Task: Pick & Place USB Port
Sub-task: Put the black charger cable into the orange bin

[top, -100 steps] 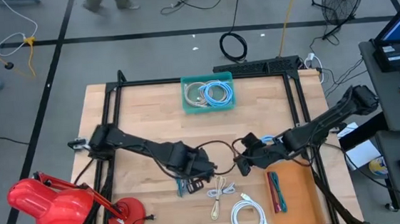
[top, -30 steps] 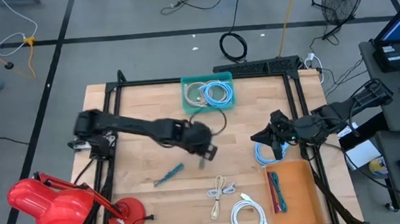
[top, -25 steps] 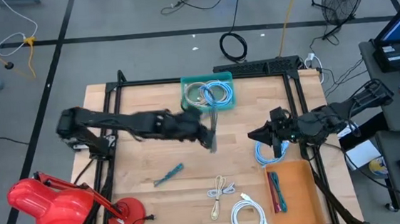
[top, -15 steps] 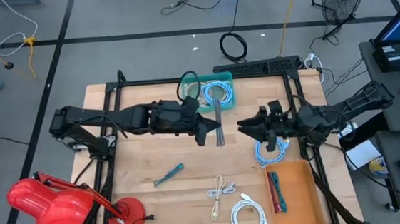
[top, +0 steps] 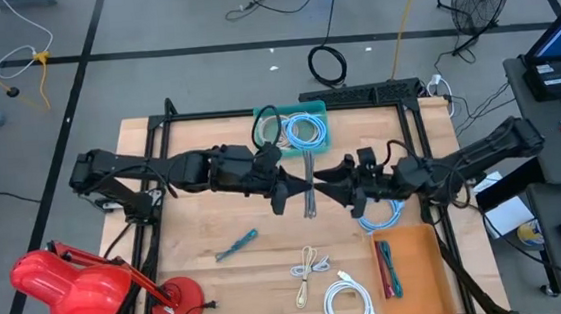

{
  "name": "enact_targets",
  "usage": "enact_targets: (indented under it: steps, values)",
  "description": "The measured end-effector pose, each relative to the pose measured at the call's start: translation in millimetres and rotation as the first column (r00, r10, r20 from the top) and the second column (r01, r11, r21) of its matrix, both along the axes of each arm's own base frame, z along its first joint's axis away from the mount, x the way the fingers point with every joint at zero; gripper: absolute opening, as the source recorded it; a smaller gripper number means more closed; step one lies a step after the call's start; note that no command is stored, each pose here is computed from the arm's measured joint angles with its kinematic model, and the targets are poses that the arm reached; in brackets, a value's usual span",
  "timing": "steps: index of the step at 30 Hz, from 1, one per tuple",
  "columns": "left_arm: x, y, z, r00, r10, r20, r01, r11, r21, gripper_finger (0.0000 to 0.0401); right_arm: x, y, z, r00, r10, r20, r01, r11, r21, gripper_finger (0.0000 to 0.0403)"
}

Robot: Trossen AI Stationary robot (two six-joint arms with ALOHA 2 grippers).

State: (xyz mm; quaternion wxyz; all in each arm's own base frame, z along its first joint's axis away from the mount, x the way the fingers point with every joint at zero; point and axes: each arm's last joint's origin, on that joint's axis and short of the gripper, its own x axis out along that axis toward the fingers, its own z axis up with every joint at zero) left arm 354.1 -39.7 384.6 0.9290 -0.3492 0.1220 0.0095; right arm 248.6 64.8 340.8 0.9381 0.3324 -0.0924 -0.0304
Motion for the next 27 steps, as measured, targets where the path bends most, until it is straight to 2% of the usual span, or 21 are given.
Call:
enact_targets:
  steps: [8,12,16,23,25,27]
  values:
    - [3.2,-4.6,-2.6,1.000,-0.026,0.002,0.026,1.000,-0.008,0.0011,5.5,-2.8,-2.9,1.000,-0.012,0.005,0.012,1.000,0.020,0.0199]
    - [9.0,-5.8,-7.6,0.999,-0.048,0.006,0.048,0.999,-0.019,0.0011,6.7,-7.4,-2.8,1.000,-0.010,0.009,0.009,0.999,0.038,0.0182]
    - [12.5,-6.5,-9.4,0.998,-0.054,0.013,0.055,0.998,-0.034,0.0011,7.9,-10.1,-3.0,1.000,0.025,0.009,-0.026,0.999,0.042,0.0141]
    - [13.2,-0.5,-9.7,0.999,-0.035,0.011,0.035,0.999,-0.027,0.0011,7.8,-9.9,-2.9,1.000,0.030,0.009,-0.030,0.999,0.030,0.0044]
    - [13.3,1.5,-9.5,0.998,-0.057,0.011,0.058,0.998,-0.035,0.0012,7.6,-10.0,-2.4,1.000,0.029,0.010,-0.029,0.999,0.026,0.0019]
    - [13.1,2.6,-9.9,0.995,-0.098,0.005,0.099,0.994,-0.056,0.0028,6.6,-10.2,-2.2,1.000,0.029,0.005,-0.029,0.999,0.039,0.0012]
